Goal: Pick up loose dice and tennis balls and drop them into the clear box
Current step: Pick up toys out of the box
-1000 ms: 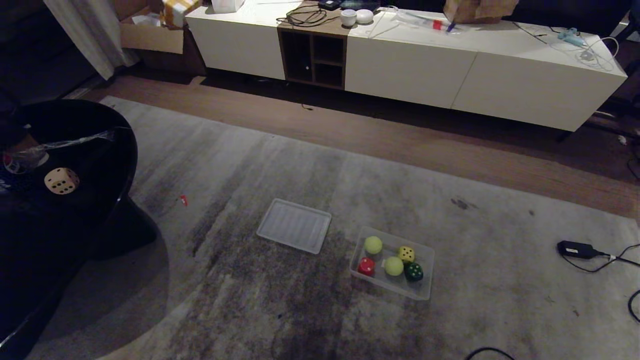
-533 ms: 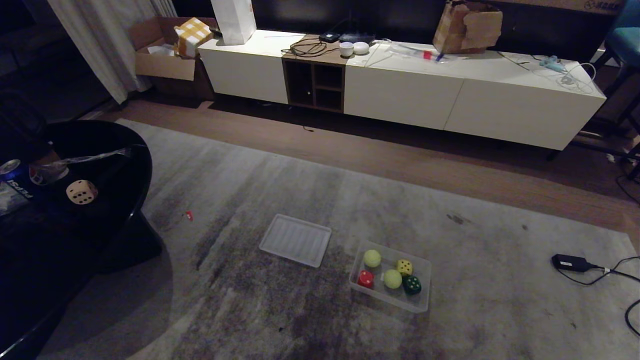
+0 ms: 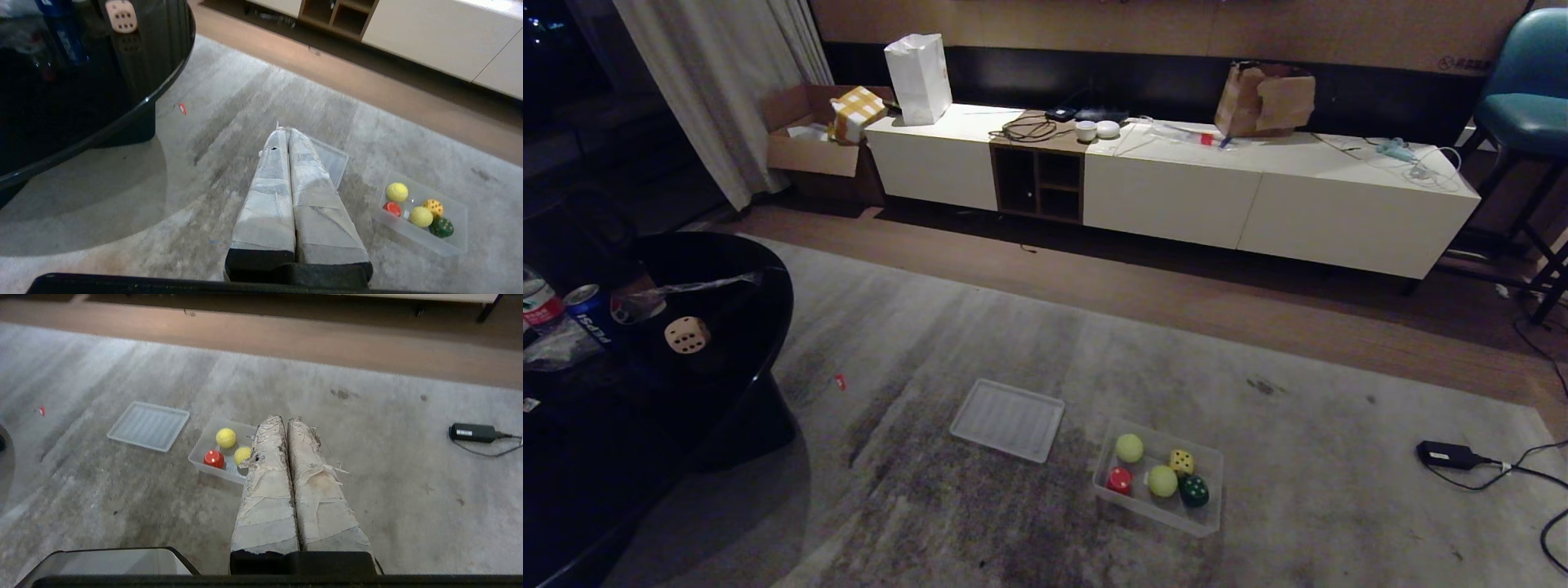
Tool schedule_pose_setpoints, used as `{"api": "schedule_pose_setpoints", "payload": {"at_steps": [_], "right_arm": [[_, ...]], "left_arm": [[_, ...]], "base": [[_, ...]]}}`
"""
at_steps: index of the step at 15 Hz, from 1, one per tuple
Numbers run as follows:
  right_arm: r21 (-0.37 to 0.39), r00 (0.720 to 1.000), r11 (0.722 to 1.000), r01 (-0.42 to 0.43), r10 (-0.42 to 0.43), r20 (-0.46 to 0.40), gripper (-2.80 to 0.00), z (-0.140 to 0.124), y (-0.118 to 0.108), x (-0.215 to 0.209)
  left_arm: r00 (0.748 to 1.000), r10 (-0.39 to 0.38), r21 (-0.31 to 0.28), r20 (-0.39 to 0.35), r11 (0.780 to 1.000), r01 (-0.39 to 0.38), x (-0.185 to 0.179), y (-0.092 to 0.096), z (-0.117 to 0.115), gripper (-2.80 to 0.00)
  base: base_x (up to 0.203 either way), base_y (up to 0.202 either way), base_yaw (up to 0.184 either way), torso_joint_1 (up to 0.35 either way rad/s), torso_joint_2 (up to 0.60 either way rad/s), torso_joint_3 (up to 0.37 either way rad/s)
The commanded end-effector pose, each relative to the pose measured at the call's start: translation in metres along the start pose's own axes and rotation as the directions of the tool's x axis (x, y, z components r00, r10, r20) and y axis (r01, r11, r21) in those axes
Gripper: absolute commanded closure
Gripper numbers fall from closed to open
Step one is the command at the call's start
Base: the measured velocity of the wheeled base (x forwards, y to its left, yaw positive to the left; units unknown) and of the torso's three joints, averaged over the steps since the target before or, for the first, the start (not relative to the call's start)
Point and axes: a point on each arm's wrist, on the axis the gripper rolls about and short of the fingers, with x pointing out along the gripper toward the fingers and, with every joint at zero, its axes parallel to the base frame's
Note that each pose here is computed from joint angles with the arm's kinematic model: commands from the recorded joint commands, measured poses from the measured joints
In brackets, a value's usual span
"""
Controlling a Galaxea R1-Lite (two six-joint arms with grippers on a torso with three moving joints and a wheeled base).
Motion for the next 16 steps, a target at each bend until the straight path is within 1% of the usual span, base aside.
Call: {"api": "schedule_pose_setpoints", "payload": {"at_steps": [1,9,15,16], "right_arm": [[0.000,1.000,1.000,0.000,0.000,-0.002,0.00,0.0000,0.0000,0.0001],[-0.003,1.000,1.000,0.000,0.000,-0.002,0.00,0.0000,0.0000,0.0001],[-0.003,1.000,1.000,0.000,0.000,-0.004,0.00,0.0001,0.0000,0.0000],[-0.003,1.000,1.000,0.000,0.000,-0.003,0.00,0.0003,0.0000,0.0000]], "left_arm": [[1.000,0.001,-0.001,-0.003,1.000,-0.001,0.0002,0.0000,-0.0003,0.00],[1.000,0.001,0.002,-0.001,1.000,-0.001,0.0001,0.0001,-0.0004,0.00],[1.000,0.001,0.002,-0.001,1.000,-0.001,0.0001,0.0001,-0.0004,0.00],[1.000,0.001,0.002,-0.001,1.000,-0.001,0.0001,0.0001,-0.0004,0.00]], "base": [[0.000,0.000,0.000,0.002,0.00,0.193],[0.000,0.000,0.000,0.001,0.00,0.187],[0.000,0.000,0.000,0.001,0.00,0.015],[0.003,0.000,0.093,0.006,0.01,0.002]]}}
